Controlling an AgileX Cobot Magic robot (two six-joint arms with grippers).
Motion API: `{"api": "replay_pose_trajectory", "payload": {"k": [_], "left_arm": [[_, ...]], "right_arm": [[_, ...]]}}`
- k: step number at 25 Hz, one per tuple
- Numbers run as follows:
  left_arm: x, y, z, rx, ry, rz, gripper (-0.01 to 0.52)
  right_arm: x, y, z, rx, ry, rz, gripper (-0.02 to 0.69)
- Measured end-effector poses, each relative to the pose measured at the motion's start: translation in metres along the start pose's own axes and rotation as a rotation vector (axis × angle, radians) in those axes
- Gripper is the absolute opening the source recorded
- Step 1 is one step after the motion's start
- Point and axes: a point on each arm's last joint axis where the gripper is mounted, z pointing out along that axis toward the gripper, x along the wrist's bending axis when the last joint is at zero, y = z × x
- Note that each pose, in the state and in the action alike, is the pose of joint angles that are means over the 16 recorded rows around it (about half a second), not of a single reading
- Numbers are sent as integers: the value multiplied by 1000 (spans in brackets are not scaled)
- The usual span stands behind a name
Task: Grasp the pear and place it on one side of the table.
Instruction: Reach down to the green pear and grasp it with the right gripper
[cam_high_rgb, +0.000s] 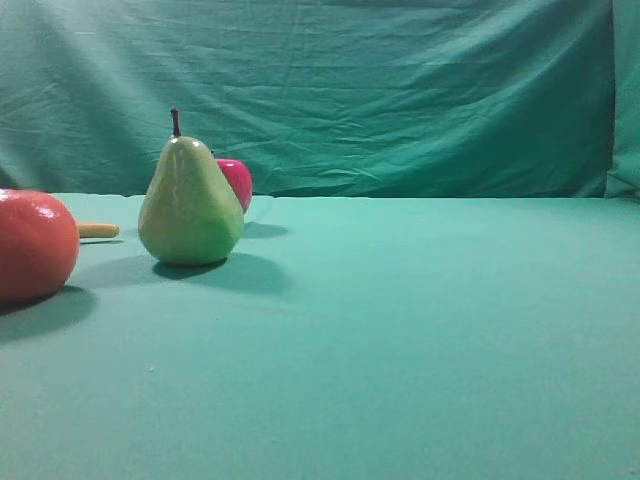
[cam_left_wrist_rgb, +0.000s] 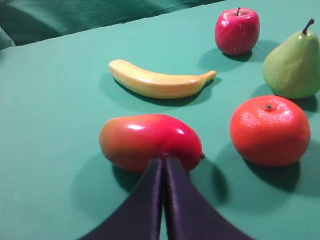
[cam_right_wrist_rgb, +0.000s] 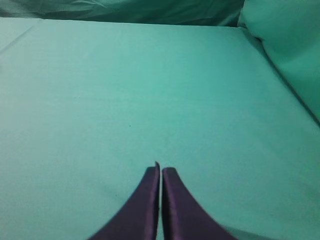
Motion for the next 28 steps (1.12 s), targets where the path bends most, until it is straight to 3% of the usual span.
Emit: {"api": "replay_pose_trajectory", "payload": {"k": [16,28], "left_arm": [[0,0,0,0,0,0,0],[0,0,0,0,0,0,0]], "right_arm": [[0,1,0,-13,2,9,0],[2,31,-5,-220,42,146,0]]}}
